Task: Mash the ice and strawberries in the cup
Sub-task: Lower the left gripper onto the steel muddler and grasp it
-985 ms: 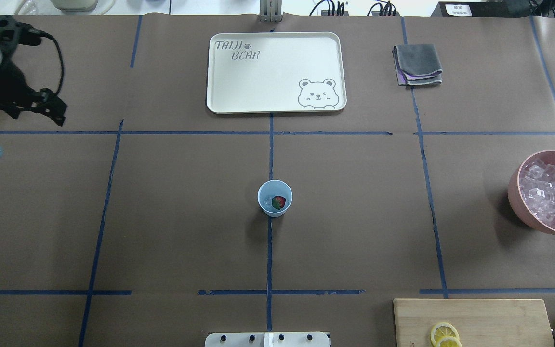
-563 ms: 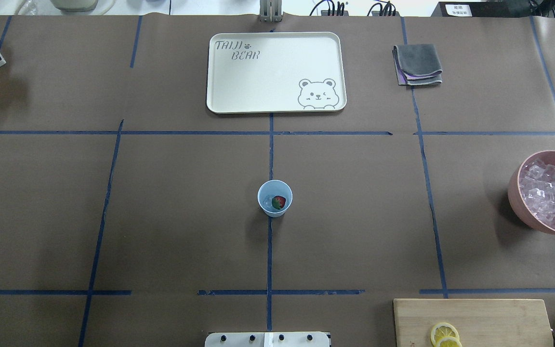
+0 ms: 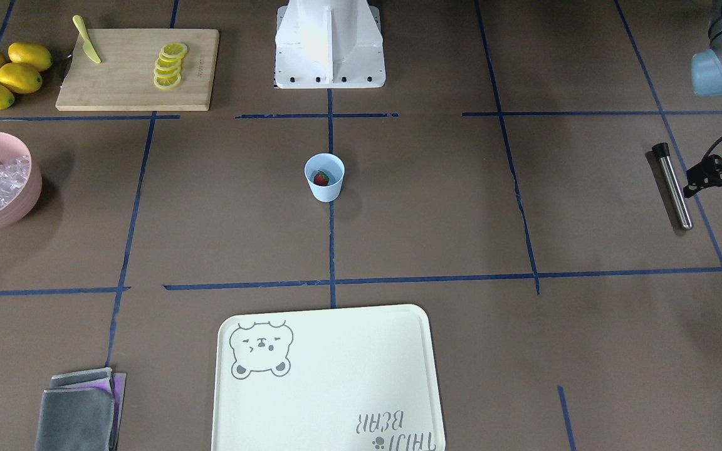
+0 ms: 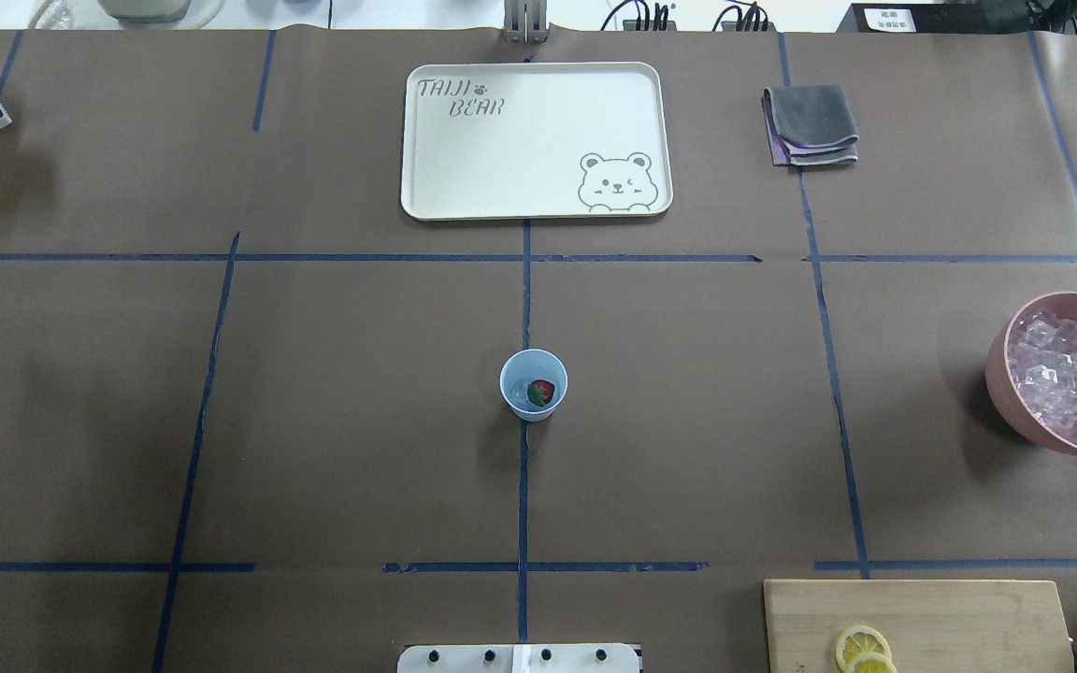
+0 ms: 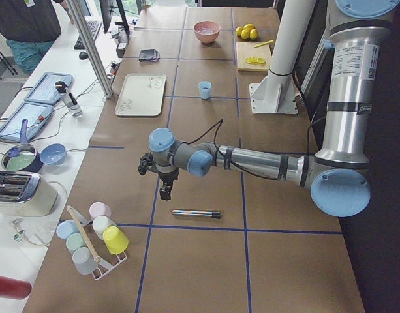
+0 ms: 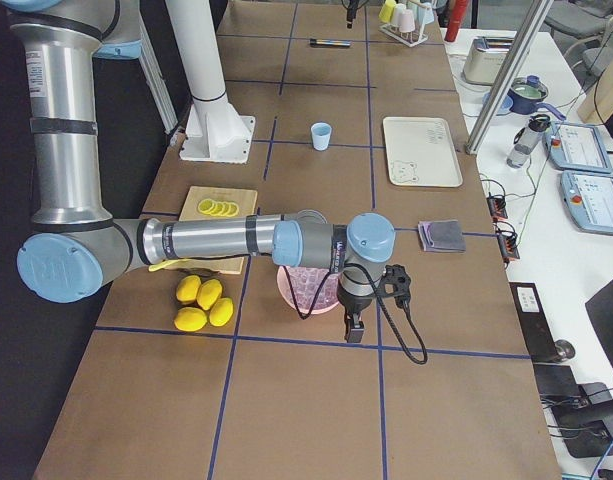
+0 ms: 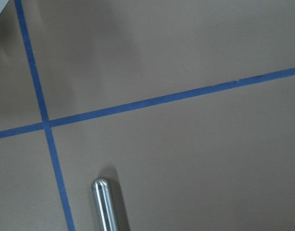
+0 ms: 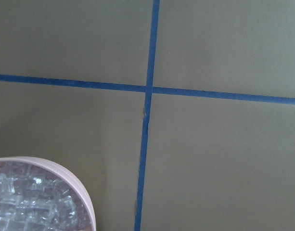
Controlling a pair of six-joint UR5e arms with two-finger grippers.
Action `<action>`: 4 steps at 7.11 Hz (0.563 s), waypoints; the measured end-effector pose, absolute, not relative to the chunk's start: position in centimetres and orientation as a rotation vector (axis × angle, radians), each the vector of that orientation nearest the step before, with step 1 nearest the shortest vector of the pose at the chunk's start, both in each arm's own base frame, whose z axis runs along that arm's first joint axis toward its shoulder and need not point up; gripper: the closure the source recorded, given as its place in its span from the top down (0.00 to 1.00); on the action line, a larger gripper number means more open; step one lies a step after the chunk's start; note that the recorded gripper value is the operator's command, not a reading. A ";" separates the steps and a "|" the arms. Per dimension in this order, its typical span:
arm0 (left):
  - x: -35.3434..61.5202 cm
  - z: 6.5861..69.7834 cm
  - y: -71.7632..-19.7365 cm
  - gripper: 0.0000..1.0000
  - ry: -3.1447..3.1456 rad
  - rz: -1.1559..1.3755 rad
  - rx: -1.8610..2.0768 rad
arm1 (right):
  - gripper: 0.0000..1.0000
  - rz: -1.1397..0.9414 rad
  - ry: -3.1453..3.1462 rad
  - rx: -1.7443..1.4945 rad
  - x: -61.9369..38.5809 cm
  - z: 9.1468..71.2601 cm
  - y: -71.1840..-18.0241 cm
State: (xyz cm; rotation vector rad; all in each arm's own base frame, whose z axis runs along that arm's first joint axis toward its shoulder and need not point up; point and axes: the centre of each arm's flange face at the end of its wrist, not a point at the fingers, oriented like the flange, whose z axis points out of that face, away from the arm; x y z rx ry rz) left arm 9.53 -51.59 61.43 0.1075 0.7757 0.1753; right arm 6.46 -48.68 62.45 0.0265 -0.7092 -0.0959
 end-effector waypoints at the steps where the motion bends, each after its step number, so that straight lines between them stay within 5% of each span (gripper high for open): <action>1: 9.5 65.5 -51.3 1.00 0.783 0.157 0.123 | 0.99 -0.100 -0.710 0.041 6.4 62.7 -48.3; 4: 9.7 69.6 -50.6 1.00 0.832 0.022 0.163 | 0.99 -0.101 -0.712 0.049 6.4 62.7 -48.1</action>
